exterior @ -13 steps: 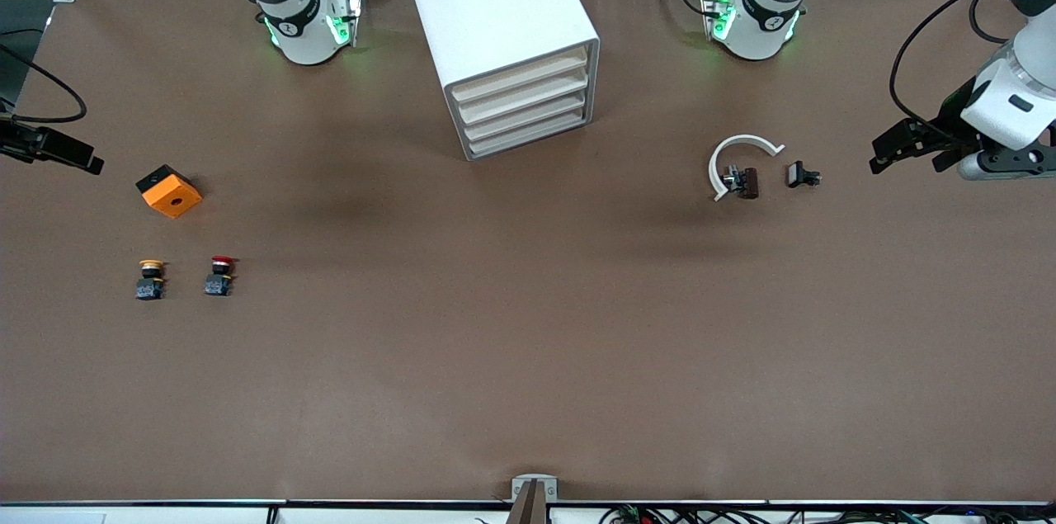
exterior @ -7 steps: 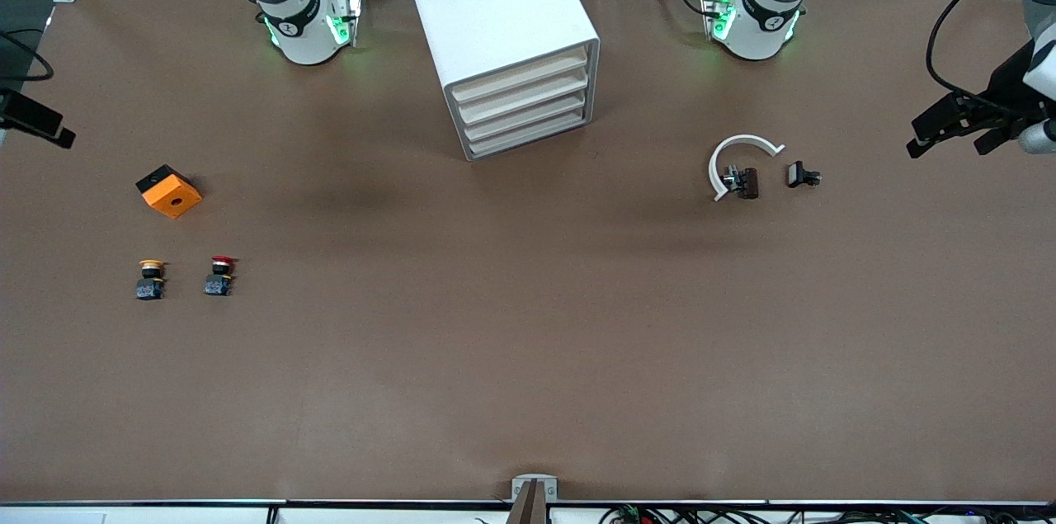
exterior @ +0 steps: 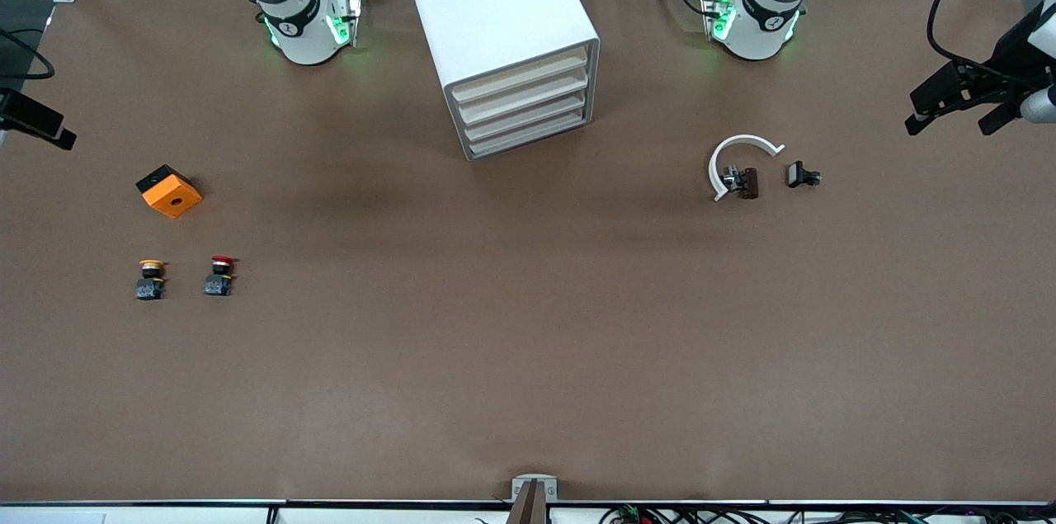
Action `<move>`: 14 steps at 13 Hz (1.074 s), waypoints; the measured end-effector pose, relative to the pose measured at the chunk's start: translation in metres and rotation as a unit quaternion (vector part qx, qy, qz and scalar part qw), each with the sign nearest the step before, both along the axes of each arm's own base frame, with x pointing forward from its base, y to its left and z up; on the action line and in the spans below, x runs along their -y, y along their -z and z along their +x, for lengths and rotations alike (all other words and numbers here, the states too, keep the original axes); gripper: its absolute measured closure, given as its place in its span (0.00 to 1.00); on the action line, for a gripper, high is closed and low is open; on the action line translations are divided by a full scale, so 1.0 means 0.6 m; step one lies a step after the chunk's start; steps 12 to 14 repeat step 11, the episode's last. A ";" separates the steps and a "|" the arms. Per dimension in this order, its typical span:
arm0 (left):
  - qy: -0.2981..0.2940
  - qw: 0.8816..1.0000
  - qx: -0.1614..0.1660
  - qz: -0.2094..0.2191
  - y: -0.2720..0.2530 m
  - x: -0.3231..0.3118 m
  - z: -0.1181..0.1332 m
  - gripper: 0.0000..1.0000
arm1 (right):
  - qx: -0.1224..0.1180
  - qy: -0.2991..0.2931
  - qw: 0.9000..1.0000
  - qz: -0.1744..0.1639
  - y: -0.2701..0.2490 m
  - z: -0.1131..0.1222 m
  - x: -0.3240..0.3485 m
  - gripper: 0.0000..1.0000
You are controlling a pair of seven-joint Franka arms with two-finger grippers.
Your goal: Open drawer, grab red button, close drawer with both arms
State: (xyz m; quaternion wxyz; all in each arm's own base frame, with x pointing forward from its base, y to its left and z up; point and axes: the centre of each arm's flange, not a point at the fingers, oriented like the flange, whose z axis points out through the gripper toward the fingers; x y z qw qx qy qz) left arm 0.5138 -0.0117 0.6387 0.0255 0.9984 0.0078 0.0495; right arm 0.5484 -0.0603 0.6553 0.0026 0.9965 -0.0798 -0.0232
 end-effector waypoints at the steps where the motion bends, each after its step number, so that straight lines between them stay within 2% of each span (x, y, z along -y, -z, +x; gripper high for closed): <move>1: 0.000 1.000 0.000 0.000 0.000 0.000 0.001 0.00 | 0.003 0.000 1.000 0.000 0.006 -0.001 0.001 0.00; 3: 0.000 1.000 0.002 0.000 -0.003 0.000 0.004 0.00 | 0.014 0.002 1.000 0.000 0.016 -0.013 0.004 0.00; 7: -0.009 1.000 0.001 -0.002 -0.006 0.000 0.010 0.00 | 0.022 0.003 1.000 0.000 0.012 -0.044 0.005 0.00; 11: -0.010 1.000 -0.001 -0.002 -0.004 0.000 0.012 0.00 | 0.035 -0.005 0.999 -0.001 -0.011 -0.055 -0.011 0.00; 14: -0.010 1.000 -0.001 -0.002 -0.004 0.000 0.012 0.00 | 0.035 -0.005 0.999 -0.001 -0.011 -0.055 -0.011 0.00</move>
